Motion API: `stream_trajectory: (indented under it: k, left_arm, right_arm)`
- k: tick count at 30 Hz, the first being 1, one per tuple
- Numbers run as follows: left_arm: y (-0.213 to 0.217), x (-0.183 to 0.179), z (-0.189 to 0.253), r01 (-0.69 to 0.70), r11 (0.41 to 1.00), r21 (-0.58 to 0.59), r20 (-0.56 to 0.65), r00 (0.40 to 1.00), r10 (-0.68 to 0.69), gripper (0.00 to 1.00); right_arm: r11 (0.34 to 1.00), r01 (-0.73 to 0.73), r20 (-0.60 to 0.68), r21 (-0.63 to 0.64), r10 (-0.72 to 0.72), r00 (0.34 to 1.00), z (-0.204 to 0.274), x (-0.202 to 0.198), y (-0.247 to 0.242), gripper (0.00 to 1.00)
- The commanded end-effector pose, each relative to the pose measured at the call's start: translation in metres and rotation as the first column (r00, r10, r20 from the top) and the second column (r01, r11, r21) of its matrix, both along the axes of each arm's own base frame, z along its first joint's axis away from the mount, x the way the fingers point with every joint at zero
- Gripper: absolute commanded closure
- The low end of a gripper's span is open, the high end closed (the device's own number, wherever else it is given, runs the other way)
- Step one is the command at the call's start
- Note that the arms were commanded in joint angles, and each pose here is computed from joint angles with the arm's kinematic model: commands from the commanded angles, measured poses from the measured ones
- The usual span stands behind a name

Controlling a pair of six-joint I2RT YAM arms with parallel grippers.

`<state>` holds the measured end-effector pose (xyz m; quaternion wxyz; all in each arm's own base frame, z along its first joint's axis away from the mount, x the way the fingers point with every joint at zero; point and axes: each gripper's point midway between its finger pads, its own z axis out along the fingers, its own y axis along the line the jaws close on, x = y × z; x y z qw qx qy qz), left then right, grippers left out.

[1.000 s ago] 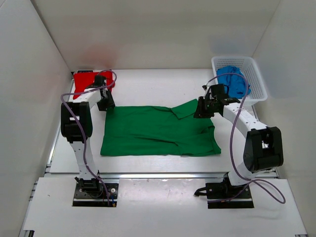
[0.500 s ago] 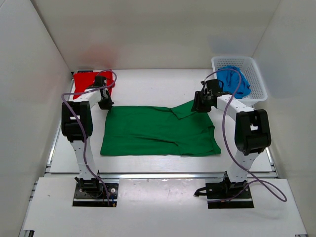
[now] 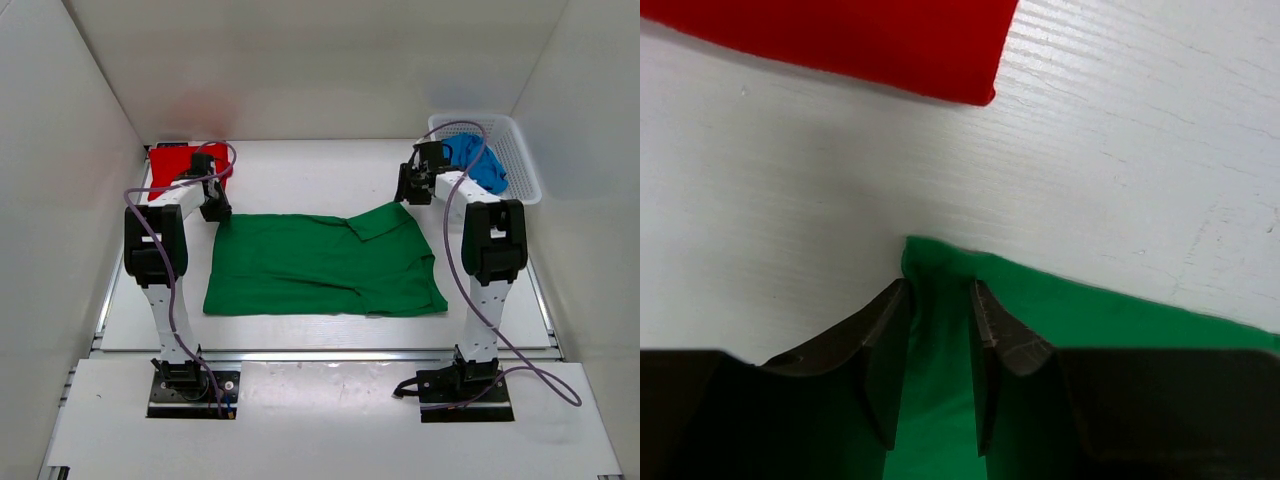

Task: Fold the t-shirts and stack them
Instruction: Grap the side of the flattened tshirt furthest away from the robot with both arms

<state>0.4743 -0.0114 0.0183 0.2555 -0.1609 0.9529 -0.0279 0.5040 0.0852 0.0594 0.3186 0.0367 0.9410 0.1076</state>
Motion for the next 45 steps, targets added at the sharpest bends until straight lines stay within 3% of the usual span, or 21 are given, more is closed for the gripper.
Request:
stream_trajectory:
  k: [1,5,8,9,15,19,21,34,45]
  left_arm:
    - [-0.002,0.002,0.002,0.012,1.0,-0.021,0.008,1.0,-0.012,0.6]
    - [-0.001,0.001,0.0,0.008,1.0,-0.023,0.0,1.0,-0.008,0.63]
    - [-0.006,0.002,0.0,0.023,0.999,-0.041,0.003,1.0,-0.023,0.57]
    - [0.008,0.002,0.001,-0.004,0.999,-0.045,0.004,1.0,0.005,0.57]
    - [0.005,0.003,0.0,0.002,0.999,-0.054,0.004,1.0,-0.002,0.63]
    - [0.009,0.005,0.001,-0.008,0.999,-0.054,0.004,1.0,0.008,0.93]
    - [0.005,0.006,0.002,0.007,0.999,-0.049,0.005,1.0,-0.007,1.0]
    - [0.002,0.013,0.046,0.034,0.999,-0.034,0.079,0.996,-0.031,1.0]
    - [0.0,-0.007,0.063,0.057,0.998,-0.029,0.093,0.994,-0.054,1.0]
  right_arm:
    - [0.999,-0.005,-0.035,-0.037,0.003,0.999,-0.013,0.008,-0.008,0.56]
    - [0.998,-0.044,-0.052,-0.048,0.041,0.998,-0.024,0.013,-0.007,0.56]
    - [0.997,-0.073,-0.054,-0.023,0.072,0.996,-0.028,0.013,0.003,0.57]
    - [0.996,-0.083,-0.05,-0.019,0.082,0.995,-0.028,0.015,0.004,0.58]
    - [0.993,-0.118,-0.082,-0.015,0.117,0.99,-0.033,0.008,0.01,0.7]
    - [0.992,-0.13,-0.098,-0.004,0.129,0.987,-0.035,0.003,0.014,0.91]
    - [0.992,-0.125,-0.095,-0.003,0.124,0.988,-0.034,0.003,0.014,1.0]
    - [0.988,-0.124,0.052,-0.09,0.129,0.99,0.057,0.011,0.017,1.0]
    - [0.991,-0.104,0.065,-0.082,0.11,0.992,0.07,-0.023,0.005,0.97]
